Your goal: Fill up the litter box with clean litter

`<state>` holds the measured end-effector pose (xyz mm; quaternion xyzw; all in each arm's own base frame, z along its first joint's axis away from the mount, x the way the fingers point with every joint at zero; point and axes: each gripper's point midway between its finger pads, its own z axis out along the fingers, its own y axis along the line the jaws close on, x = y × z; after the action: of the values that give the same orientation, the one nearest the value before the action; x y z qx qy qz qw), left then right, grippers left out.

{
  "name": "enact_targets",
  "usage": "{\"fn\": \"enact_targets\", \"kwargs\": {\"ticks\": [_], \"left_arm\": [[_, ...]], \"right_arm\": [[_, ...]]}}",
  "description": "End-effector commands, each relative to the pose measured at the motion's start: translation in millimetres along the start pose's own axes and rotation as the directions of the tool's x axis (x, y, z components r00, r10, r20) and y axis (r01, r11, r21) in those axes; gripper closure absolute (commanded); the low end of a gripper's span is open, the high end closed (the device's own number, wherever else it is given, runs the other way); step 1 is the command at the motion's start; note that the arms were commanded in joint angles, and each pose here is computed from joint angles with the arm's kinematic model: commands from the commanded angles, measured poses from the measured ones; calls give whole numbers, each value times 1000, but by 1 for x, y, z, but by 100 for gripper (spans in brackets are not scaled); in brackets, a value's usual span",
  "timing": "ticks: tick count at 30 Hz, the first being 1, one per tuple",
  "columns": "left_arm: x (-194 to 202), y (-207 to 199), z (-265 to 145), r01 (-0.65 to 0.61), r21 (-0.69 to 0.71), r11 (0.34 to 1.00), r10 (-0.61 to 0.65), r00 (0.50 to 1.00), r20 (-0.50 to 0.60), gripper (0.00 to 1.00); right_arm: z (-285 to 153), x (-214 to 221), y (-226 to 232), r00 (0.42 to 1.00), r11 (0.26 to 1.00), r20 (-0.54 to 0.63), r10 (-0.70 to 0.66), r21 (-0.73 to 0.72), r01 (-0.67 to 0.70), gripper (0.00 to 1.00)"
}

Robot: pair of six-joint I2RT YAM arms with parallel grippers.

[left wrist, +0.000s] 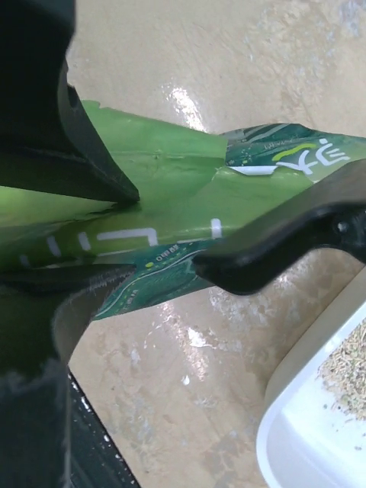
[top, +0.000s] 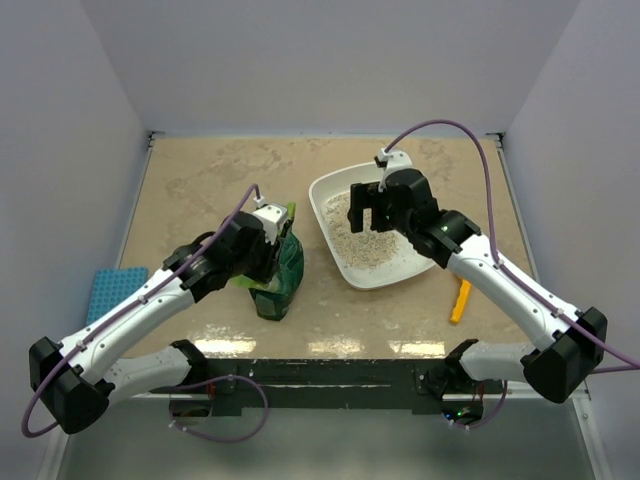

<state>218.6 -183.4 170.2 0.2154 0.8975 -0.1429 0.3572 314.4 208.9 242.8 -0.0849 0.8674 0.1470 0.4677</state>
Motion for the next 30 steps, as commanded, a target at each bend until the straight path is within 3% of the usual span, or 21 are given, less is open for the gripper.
{"fn": "enact_targets", "kwargs": {"ticks": [1, 2, 3, 4, 9, 13, 15, 18, 19, 21, 22, 24, 26, 27, 29, 30], "left_arm": [[-3, 20, 5, 0, -114, 994, 5, 999, 37, 66], [-3, 20, 7, -4, -115, 993, 8, 999, 33, 73], [-4, 19, 8, -12, -111, 994, 15, 999, 30, 92], [-4, 19, 9, -28, -108, 994, 31, 999, 24, 100], [-32, 10, 5, -175, -58, 983, 179, 981, 74, 100], [-70, 8, -5, -404, -62, 912, 409, 903, 132, 100], [-96, 2, -16, -458, -65, 886, 462, 865, 195, 100], [-126, -16, -35, -587, -35, 808, 568, 764, 306, 100], [-130, -25, -38, -661, -14, 750, 625, 702, 341, 100], [-139, -34, -45, -723, -15, 691, 669, 631, 392, 100], [-140, -39, -46, -780, -15, 626, 713, 564, 416, 100], [-142, -42, -48, -828, -20, 561, 748, 496, 441, 100], [-143, -44, -55, -853, 10, 522, 743, 460, 486, 100], [-142, -43, -60, -882, 47, 469, 724, 415, 551, 100], [-135, -40, -62, -899, 77, 432, 709, 391, 587, 100], [-132, -39, -62, -921, 71, 384, 713, 344, 611, 100]], "right_arm": [[-5, -8, 3, 999, 1000, 40, 3, -26, -2, 2], [-5, -6, 1, 999, 1000, 39, -1, -19, 2, 1], [-6, -6, 1, 999, 1000, 42, -2, -20, 2, 1], [-6, -5, 0, 999, 1000, 41, -1, -18, 2, 2], [-7, -7, -1, 999, 1000, 42, 14, -10, -13, 2], [-7, -11, -3, 999, 999, 44, 30, 17, -31, 2], [-10, -19, -5, 998, 999, 56, 38, 33, -40, 1], [-18, -34, -6, 995, 998, 85, 45, 35, -48, 1], [-21, -39, -6, 994, 998, 96, 48, 35, -52, 2], [-31, -50, -5, 992, 998, 113, 47, 26, -50, 2], [-35, -53, -4, 992, 999, 115, 44, 22, -47, 1], [-48, -62, -3, 991, 999, 126, 36, 8, -37, 2], [-63, -68, 2, 991, 999, 135, 24, -26, -21, 2], [-69, -70, 2, 990, 999, 139, 24, -35, -19, 2], [-89, -74, 6, 987, 997, 158, 8, -78, 5, 2], [-96, -74, 12, 987, 992, 160, 1, -122, 19, 2]]}}
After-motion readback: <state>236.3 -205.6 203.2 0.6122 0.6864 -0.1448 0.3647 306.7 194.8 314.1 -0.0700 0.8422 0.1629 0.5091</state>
